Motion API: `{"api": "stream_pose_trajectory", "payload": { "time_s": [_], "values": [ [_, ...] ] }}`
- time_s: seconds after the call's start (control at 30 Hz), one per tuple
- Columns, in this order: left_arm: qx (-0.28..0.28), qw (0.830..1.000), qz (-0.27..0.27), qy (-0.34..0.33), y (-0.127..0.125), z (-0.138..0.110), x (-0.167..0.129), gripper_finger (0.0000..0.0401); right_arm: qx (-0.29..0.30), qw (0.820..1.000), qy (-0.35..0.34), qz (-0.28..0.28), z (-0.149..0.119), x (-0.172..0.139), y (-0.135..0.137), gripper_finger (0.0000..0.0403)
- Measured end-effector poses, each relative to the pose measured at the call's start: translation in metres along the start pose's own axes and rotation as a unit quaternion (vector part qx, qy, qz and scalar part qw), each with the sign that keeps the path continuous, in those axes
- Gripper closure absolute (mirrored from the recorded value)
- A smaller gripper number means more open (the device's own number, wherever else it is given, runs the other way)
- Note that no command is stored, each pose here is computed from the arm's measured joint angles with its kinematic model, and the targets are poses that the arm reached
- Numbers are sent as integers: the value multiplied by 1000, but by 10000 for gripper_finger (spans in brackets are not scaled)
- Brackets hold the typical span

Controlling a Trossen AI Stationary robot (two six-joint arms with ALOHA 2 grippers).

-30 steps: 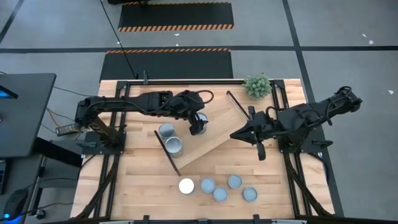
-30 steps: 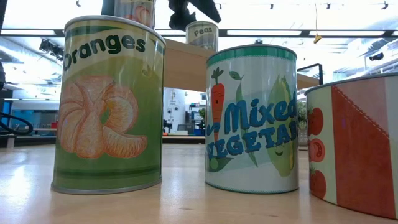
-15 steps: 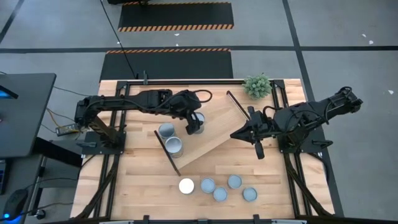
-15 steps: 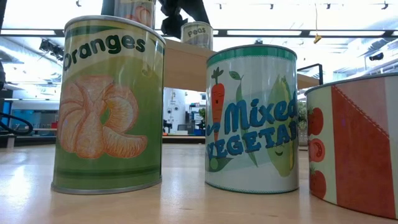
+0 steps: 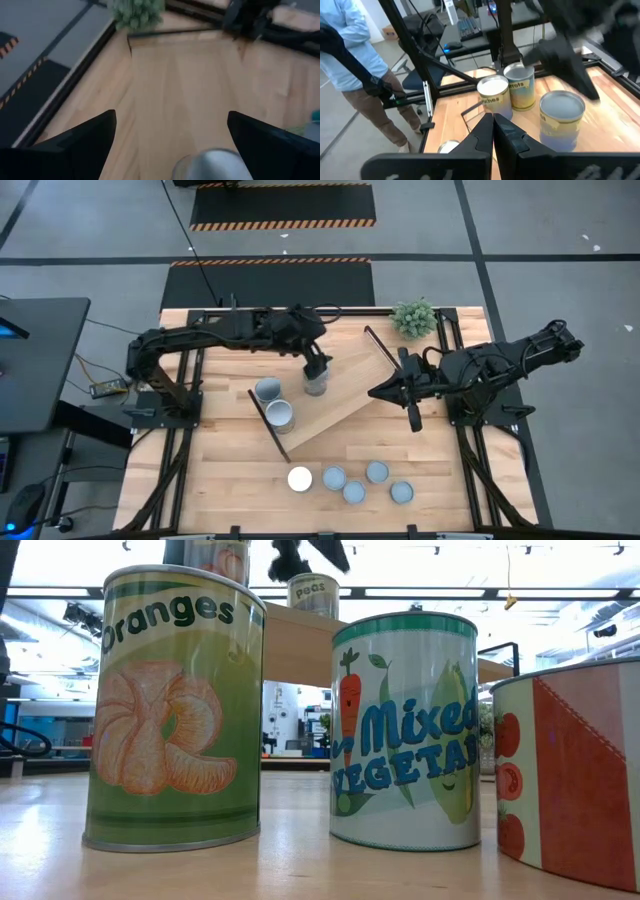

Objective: Pick and place cans onto a shelf
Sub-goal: Put the canned peas on the shelf

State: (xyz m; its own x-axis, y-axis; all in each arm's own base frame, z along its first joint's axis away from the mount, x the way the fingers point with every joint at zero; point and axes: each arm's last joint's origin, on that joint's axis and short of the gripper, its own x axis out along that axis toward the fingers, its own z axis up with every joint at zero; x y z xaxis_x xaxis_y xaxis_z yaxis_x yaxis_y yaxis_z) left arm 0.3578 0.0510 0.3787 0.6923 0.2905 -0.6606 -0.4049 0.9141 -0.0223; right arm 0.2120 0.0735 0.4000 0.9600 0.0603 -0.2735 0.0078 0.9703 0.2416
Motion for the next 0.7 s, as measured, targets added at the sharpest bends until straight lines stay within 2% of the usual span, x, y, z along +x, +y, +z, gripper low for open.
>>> {"api": "stream_pose_trajectory", "payload": {
  "time_s": [0.17,0.23,0.43,0.7],
  "values": [
    [-30,998,-43,19,0,0,29,15,2,1000,-9,-1,2,3,0,385],
    [-25,998,-41,37,0,-1,33,15,1,1000,-6,-1,1,3,-1,385],
    [0,996,-26,82,1,-6,30,15,2,1000,-7,-1,2,3,0,385],
    [2,994,-13,111,5,-11,27,15,2,1000,-8,0,2,3,0,386]
  ]
}}
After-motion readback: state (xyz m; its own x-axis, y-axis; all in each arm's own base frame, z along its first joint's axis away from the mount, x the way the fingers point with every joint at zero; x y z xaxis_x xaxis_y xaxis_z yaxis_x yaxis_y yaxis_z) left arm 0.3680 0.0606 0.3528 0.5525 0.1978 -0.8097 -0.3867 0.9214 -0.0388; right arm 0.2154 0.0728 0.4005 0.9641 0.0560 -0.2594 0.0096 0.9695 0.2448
